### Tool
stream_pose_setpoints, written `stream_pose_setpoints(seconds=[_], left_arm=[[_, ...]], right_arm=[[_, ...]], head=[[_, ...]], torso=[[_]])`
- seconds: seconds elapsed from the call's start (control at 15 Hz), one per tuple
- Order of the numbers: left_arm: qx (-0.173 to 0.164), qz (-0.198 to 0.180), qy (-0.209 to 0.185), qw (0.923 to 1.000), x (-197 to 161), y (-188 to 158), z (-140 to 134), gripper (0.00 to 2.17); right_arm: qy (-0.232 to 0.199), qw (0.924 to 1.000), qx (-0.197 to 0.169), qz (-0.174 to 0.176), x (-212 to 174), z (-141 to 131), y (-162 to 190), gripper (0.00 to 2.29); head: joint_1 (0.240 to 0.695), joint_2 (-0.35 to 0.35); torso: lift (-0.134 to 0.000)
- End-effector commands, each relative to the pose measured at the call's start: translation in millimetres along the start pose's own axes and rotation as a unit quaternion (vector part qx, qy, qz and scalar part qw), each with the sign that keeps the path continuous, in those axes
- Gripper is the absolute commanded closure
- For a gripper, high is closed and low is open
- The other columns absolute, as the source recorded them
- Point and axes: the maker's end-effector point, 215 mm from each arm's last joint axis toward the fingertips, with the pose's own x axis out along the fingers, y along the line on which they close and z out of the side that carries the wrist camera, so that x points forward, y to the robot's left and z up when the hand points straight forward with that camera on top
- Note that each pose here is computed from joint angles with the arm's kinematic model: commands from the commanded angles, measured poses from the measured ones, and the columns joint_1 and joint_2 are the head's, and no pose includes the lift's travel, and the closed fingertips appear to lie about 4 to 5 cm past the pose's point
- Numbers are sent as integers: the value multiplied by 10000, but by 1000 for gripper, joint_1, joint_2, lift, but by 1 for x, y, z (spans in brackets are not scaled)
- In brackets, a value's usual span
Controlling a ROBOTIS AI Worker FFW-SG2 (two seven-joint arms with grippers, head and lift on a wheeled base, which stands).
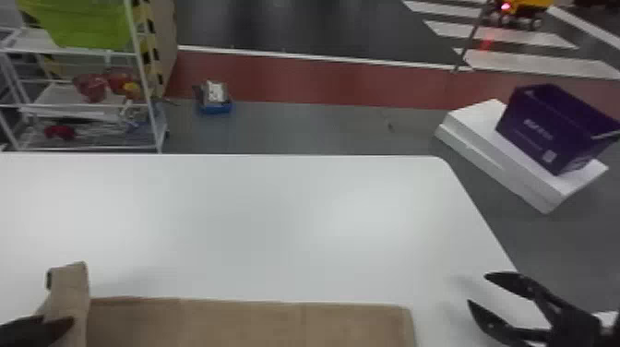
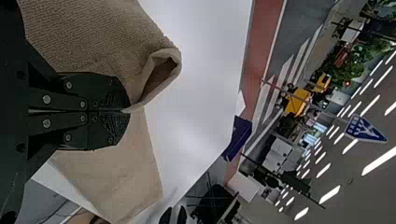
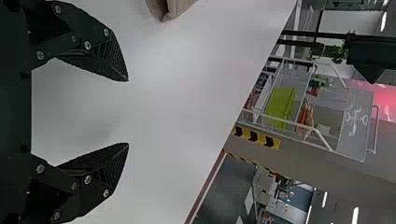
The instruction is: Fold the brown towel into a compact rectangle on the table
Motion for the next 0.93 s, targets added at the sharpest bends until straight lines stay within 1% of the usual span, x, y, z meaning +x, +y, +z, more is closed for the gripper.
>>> stream_pose_setpoints(seconds=[0.0,0.07,0.13,0.2,0.33,0.67,0.73,0.8,0.87], left_arm=[[-9,-296,145,9995,21,-25,-7,2138],[-116,-387,207,9990,28,-36,-11,2138],[-146,-500,226,9984,35,-46,-15,2138],[-102,-627,274,9976,45,-56,-16,2138],[-78,-733,372,9966,63,-66,-20,2138],[-18,-872,540,9947,100,-85,-28,2138],[-53,-902,560,9943,105,-89,-28,2138],[-200,-941,608,9935,108,-94,-31,2142],[-242,-1009,631,9926,111,-102,-30,2138]], right_arm=[[1,10000,0,15,0,0,1,461],[12,10000,-3,12,-1,-1,1,461],[13,10000,0,12,-1,-1,0,461],[6,10000,-14,12,-1,-1,0,461],[-6,10000,-17,17,0,0,1,461],[1,10000,-51,-14,-5,0,-1,461],[6,10000,-59,-20,-6,0,-2,461],[10,10000,-65,-18,-6,0,-2,461],[16,10000,-68,-16,-6,0,-2,461]], head=[[695,-240],[695,-262],[695,-295],[695,-311],[695,-349],[695,-350],[695,-350],[695,-350],[695,-350]], torso=[[-123],[-123],[-123],[-123],[-123],[-123],[-123],[-123],[-123]])
